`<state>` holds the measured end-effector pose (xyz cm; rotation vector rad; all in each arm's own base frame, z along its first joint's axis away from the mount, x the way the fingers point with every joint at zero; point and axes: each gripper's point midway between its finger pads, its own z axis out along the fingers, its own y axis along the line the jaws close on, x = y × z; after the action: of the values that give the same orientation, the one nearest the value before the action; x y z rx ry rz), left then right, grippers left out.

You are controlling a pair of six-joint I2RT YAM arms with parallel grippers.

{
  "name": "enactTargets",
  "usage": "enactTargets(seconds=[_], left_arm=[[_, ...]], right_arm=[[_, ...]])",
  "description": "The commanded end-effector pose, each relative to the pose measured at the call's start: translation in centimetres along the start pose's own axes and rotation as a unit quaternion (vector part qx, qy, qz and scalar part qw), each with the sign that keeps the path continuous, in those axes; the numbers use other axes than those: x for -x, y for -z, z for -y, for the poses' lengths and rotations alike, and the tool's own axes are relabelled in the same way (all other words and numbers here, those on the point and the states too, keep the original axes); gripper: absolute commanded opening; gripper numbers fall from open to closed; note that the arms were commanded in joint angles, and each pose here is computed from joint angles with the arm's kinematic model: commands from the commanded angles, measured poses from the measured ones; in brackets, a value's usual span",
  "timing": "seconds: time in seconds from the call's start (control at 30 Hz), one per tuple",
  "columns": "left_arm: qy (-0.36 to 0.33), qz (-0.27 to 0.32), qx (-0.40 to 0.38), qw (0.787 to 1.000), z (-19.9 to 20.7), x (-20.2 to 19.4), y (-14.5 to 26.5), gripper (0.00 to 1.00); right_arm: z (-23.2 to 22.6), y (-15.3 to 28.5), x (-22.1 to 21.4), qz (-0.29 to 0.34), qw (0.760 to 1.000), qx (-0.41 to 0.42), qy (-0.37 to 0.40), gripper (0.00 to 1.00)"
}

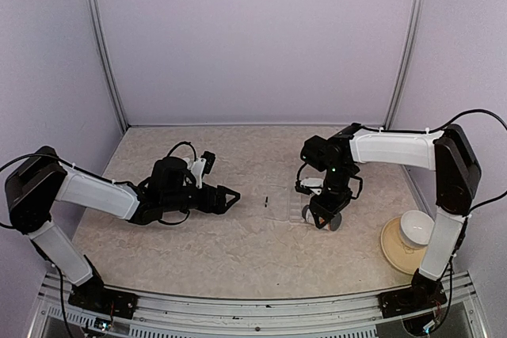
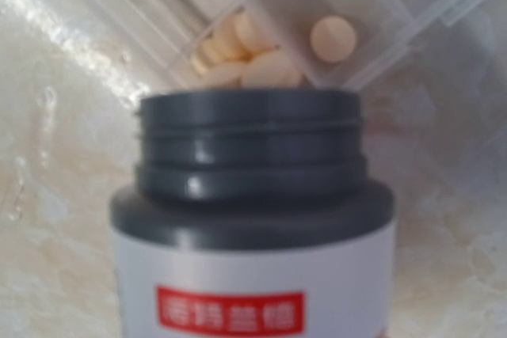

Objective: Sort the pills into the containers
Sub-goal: Pour the pill into the compartment of the pill container.

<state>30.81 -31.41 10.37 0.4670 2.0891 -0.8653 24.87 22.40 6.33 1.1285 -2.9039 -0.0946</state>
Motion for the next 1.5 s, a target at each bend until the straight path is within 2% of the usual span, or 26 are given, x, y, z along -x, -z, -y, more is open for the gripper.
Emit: enactTargets(seconds=[0.0, 0.97, 1.47], left_arm=[[0.000, 0.007, -0.004, 1.000, 0.0, 0.3, 0.1, 0.99], [0.001, 0.007, -0.008, 1.000, 0.1, 0.3, 0.1, 0.99], [0.001, 0.006, -0.006, 1.000, 0.0, 0.2, 0.0, 0.99]], right_arm=[[0.3, 0.6, -0.2, 0.009, 1.000, -0.012, -0.008, 0.17], [-0.7, 0.1, 0.5, 0.076, 0.997, -0.010, 0.002, 0.15], [-0.7, 0.2, 0.8, 0.128, 0.991, -0.035, -0.002, 0.15]])
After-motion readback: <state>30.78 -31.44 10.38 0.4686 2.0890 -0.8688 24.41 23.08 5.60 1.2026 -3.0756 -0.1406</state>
